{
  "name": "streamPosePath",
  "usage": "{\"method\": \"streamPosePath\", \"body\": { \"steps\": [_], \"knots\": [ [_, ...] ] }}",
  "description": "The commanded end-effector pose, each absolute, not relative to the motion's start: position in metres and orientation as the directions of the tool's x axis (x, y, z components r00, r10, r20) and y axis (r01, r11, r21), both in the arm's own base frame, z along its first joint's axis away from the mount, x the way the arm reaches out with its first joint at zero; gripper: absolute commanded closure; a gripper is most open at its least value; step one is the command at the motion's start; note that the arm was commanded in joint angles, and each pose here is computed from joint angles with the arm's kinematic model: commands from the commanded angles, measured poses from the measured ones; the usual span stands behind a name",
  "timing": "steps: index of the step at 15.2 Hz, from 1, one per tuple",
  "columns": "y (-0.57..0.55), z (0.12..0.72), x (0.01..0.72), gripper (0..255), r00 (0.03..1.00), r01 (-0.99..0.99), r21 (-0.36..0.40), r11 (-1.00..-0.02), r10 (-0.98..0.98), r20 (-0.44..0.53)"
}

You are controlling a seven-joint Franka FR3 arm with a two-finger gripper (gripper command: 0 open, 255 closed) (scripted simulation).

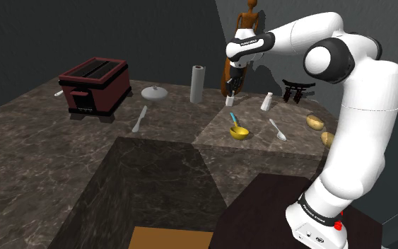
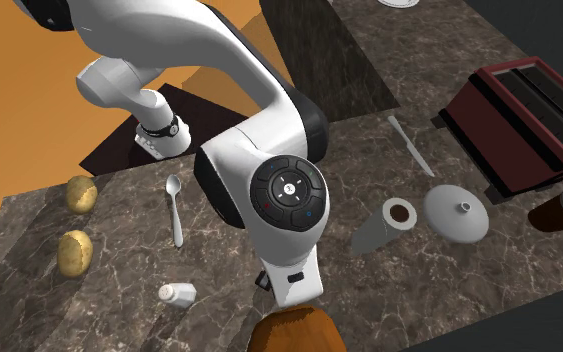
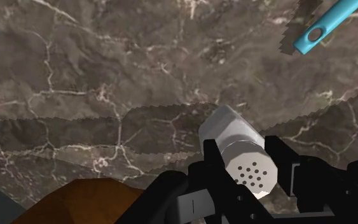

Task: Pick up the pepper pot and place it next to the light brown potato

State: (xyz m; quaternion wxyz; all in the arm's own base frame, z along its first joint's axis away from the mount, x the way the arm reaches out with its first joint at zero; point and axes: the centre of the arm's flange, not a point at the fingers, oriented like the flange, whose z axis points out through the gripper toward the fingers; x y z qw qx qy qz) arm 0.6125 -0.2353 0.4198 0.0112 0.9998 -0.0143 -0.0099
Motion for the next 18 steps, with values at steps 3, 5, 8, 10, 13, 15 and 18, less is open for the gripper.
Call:
{"method": "streamPosePath", "body": {
  "steps": [3,5,8,10,13,15,18],
  "knots": [
    [-0.235,0.42,0.612,255,0.999,-0.028,0.023,-0.999,-0.029,-0.02],
    [-0.235,0.42,0.612,255,0.999,-0.028,0.023,-0.999,-0.029,-0.02],
    [-0.235,0.43,0.612,255,0.999,-0.028,0.023,-0.999,-0.029,-0.02],
    [-0.235,0.441,0.612,255,0.999,-0.028,0.023,-0.999,-0.029,-0.02],
    [-0.235,0.456,0.612,255,0.999,-0.028,0.023,-0.999,-0.029,-0.02],
    [-0.235,0.467,0.612,255,0.999,-0.028,0.023,-0.999,-0.029,-0.02],
    [-0.235,0.483,0.612,255,0.999,-0.028,0.023,-0.999,-0.029,-0.02]
  ]
}}
